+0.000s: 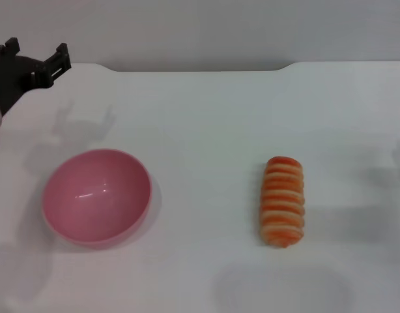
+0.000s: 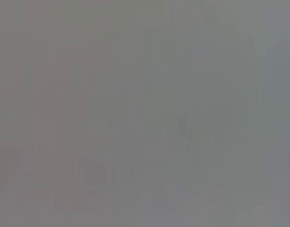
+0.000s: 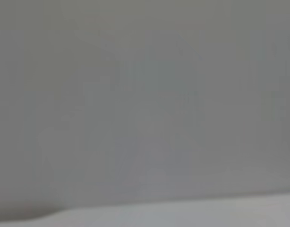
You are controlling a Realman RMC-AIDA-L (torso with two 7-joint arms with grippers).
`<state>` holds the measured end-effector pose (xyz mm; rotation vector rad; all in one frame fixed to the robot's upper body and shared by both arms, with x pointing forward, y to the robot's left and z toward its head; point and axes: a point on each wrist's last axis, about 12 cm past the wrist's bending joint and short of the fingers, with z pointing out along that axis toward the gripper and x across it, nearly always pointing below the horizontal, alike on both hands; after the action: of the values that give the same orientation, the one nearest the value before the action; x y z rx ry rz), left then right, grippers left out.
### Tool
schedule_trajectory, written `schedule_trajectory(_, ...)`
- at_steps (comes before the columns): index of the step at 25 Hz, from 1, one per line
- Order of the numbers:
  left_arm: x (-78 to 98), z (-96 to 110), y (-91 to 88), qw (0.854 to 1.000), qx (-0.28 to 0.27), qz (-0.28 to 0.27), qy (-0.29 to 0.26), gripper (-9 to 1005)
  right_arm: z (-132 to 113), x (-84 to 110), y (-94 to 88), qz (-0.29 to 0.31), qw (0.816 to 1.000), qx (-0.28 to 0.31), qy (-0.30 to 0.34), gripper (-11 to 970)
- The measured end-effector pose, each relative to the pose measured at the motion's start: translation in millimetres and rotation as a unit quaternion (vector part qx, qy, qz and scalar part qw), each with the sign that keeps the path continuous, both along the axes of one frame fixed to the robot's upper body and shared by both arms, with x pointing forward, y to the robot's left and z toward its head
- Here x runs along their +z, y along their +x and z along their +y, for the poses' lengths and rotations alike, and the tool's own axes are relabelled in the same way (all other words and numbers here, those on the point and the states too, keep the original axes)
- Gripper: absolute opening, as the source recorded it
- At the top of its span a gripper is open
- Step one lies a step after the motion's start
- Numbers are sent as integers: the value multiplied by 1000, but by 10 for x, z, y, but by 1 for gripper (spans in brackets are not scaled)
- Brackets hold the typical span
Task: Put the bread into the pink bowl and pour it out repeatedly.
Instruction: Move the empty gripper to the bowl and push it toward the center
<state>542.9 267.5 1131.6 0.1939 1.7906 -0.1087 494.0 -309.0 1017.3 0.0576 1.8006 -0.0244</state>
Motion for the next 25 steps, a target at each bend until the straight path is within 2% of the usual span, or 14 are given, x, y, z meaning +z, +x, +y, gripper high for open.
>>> schedule_trajectory(2, 116, -50, -17, 998, 12, 26, 49, 861, -32, 40, 64, 23, 1000, -3, 5, 700)
schedule_trajectory(5, 189, -142, -73, 994, 21, 50, 96, 861, -81, 103, 141, 58, 998, -1, -2, 700)
schedule_trajectory(10, 174, -193, -108, 991, 21, 91, 92, 860, -140, 282, 199, 61, 998, -6, -15, 700)
schedule_trajectory(11, 147, -198, -98, 988, 24, 120, 97, 860, -143, 474, 241, 51, 998, -1, -30, 700)
schedule_trajectory(13, 147, -198, -98, 988, 24, 120, 97, 859, -140, 537, 259, 51, 998, 2, -35, 700)
schedule_trajectory(16, 88, -226, -89, 981, 25, 160, 110, 854, -129, 620, 291, 51, 998, 7, -44, 700)
schedule_trajectory(20, 55, -242, -114, 977, 26, 183, 109, 845, -102, 710, 323, 38, 997, 15, -58, 700)
schedule_trajectory(25, 35, -304, -161, 958, 22, 264, 114, 832, -87, 775, 339, 30, 997, 18, -63, 700)
